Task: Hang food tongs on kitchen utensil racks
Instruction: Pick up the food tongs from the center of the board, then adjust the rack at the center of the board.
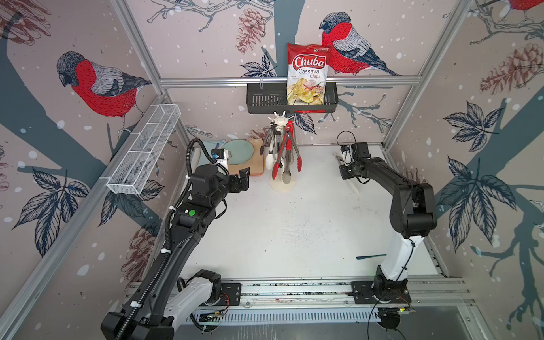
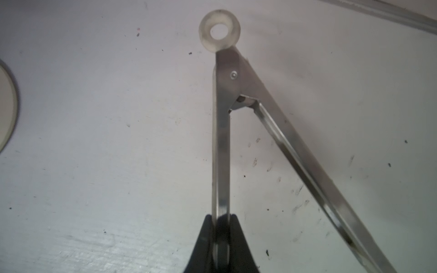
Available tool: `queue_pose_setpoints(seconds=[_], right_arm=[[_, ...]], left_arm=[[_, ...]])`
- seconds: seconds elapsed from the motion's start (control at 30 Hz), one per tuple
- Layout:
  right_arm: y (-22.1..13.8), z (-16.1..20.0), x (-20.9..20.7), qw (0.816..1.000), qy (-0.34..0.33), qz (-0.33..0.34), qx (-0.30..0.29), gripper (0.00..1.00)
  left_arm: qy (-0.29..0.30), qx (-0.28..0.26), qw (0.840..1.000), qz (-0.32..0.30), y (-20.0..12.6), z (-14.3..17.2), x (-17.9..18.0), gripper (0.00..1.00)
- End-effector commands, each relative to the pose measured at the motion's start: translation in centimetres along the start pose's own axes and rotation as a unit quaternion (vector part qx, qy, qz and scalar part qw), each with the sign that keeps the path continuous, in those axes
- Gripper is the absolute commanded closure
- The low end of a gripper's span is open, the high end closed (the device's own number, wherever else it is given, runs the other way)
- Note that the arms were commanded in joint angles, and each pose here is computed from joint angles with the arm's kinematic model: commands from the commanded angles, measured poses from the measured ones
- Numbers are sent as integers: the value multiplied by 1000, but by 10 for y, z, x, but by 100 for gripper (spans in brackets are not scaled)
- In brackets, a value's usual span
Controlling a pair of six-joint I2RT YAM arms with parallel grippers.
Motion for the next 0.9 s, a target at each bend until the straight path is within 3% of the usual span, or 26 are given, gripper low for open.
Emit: queue_pose_setpoints(seconds=[0.0,0.27,0.5,0.87], right_arm=[[-22,-19,4,998,6,-5,-56,95],[-74,-49,14,986,-21,-61,-154,99],[-110,-76,22,961,-59,-114,-247,100],[-130,-110,31,932,-95,-149,-316,100]], left_arm=[[-13,-10,1000,13,0,-8,-3,4],[-16,-12,1000,17,2,-9,-4,4],[-13,-17,1000,19,3,-10,-4,4],[-11,-17,999,29,7,-11,-3,4]])
Point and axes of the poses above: each gripper's point midway between its finger pads, its own y axis out along the fingers, its own x axis along the line the jaws close on, z = x × y, the point moved 8 cm from there along -y, back along the fingers, and after that the axes turned 2 degrees about y, right-handed, at the moved point
